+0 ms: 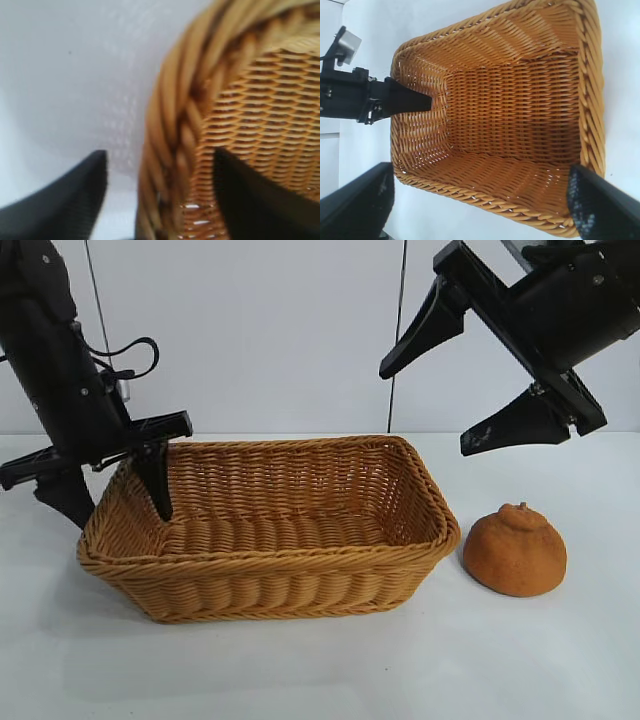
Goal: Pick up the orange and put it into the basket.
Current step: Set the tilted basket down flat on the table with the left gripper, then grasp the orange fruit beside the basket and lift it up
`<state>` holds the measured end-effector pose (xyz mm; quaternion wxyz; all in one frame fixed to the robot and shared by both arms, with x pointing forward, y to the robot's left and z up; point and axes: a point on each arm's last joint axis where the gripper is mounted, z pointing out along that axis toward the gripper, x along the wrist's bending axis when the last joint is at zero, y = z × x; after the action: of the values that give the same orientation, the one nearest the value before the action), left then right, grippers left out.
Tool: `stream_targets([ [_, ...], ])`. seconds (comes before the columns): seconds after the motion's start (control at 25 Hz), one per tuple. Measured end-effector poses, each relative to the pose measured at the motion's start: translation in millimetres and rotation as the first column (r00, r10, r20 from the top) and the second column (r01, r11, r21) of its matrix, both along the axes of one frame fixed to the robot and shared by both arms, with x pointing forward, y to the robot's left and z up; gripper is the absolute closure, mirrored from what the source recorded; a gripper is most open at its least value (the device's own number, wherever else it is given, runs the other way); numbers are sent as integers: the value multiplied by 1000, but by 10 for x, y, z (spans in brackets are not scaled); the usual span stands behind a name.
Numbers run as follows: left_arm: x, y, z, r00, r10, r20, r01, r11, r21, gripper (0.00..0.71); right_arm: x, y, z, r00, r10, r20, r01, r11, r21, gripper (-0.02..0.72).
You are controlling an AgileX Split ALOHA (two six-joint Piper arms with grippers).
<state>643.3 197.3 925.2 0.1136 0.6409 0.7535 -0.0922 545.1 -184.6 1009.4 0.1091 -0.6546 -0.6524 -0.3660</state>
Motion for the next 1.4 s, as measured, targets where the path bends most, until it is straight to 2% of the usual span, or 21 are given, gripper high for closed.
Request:
stream_targets([
  [0.16,-35,39,333,995,-43,88,40,999,27,163,-1,0,0,1000,1,-1,-1,1000,0,63],
  [0.32,-88,169,704,980,-98,175,78,990,121,161,-1,0,0,1000,1,-1,-1,1000,0,63],
  [0.48,-121,492,916,975,-93,203,52,979,199,161,-1,0,0,1000,1,-1,-1,1000,-1,63],
  [0.6,-168,748,975,982,-92,168,50,969,240,161,-1,0,0,1000,1,-1,-1,1000,-1,63],
  [0.68,-217,844,1008,986,-105,133,68,965,254,161,-1,0,-1,1000,2,0,-2,1000,-1,63],
  [0.88,-363,863,1241,981,-137,137,98,961,257,161,-2,-1,-2,1000,3,0,-3,1000,-3,63],
  [1.12,-602,865,1692,958,-150,244,82,961,266,161,-8,-4,-8,1000,13,-1,-13,1000,-13,63],
  [1.24,-843,875,1936,939,-151,308,66,961,269,161,-10,-5,-9,1000,15,-2,-15,1000,-14,63],
  [1.4,-1296,892,2051,929,-150,339,57,961,269,161,-11,-4,-9,1000,16,-3,-16,1000,-14,63],
])
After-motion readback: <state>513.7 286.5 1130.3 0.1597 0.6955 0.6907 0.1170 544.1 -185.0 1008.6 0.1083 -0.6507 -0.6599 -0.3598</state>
